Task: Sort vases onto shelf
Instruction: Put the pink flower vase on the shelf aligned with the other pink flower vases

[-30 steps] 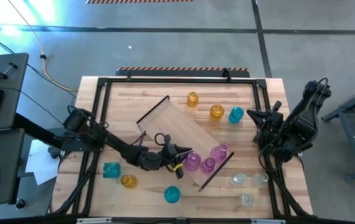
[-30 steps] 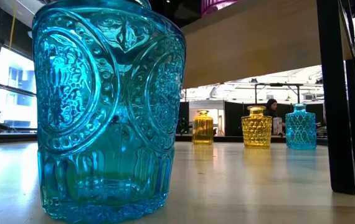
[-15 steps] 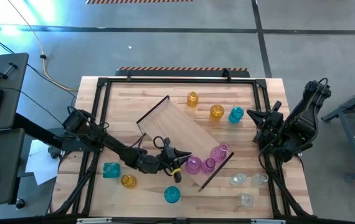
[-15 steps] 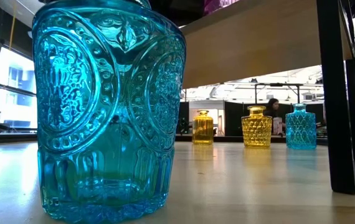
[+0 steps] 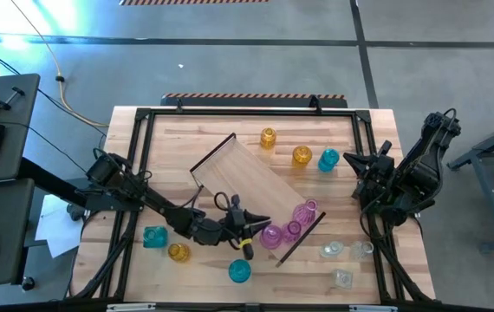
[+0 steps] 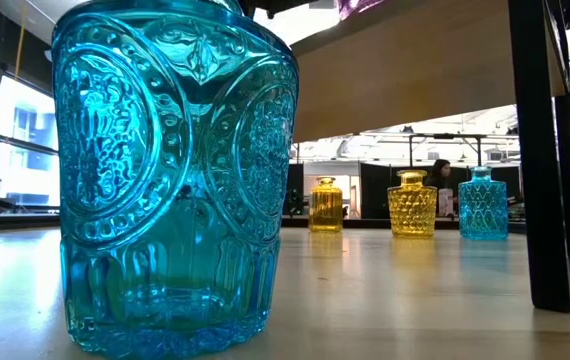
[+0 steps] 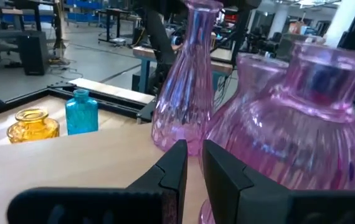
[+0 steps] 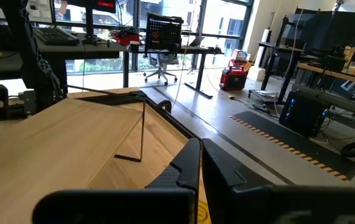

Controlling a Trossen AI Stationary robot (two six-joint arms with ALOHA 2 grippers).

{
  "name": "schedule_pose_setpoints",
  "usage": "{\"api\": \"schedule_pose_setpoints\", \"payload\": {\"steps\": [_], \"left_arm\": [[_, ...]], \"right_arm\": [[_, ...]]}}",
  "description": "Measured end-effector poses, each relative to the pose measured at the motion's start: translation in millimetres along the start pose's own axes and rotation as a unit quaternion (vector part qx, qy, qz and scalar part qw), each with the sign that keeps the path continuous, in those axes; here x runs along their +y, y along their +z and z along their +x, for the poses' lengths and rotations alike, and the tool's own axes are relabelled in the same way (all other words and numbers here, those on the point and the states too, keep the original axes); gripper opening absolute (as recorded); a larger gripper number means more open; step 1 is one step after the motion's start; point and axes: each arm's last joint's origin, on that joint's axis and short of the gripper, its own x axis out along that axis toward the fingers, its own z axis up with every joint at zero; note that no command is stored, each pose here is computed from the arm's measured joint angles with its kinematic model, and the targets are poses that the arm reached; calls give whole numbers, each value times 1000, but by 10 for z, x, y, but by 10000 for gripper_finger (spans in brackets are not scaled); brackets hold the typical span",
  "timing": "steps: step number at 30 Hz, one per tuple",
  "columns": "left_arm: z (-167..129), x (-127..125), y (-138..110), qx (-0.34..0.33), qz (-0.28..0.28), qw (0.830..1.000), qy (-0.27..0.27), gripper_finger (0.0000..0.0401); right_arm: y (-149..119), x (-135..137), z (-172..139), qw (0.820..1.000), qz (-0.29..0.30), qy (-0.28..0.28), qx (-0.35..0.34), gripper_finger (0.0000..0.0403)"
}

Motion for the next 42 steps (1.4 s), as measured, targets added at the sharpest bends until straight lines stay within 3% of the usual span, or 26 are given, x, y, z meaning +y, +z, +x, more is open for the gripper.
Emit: {"api": "schedule_pose_setpoints", "payload": {"steps": [15,30,42], "left_arm": [[125,112,-114,12,-33,999,26,44],[377,-50,-185,6,-20,999,37,44],[400,-60,-202,7,-32,999,37,44]], "right_arm": [[0,0,0,1000,0,0,0,0],[-1,-3,0,1000,-2,0,0,0],[-4,-5,0,1000,-4,1,4,0]]}}
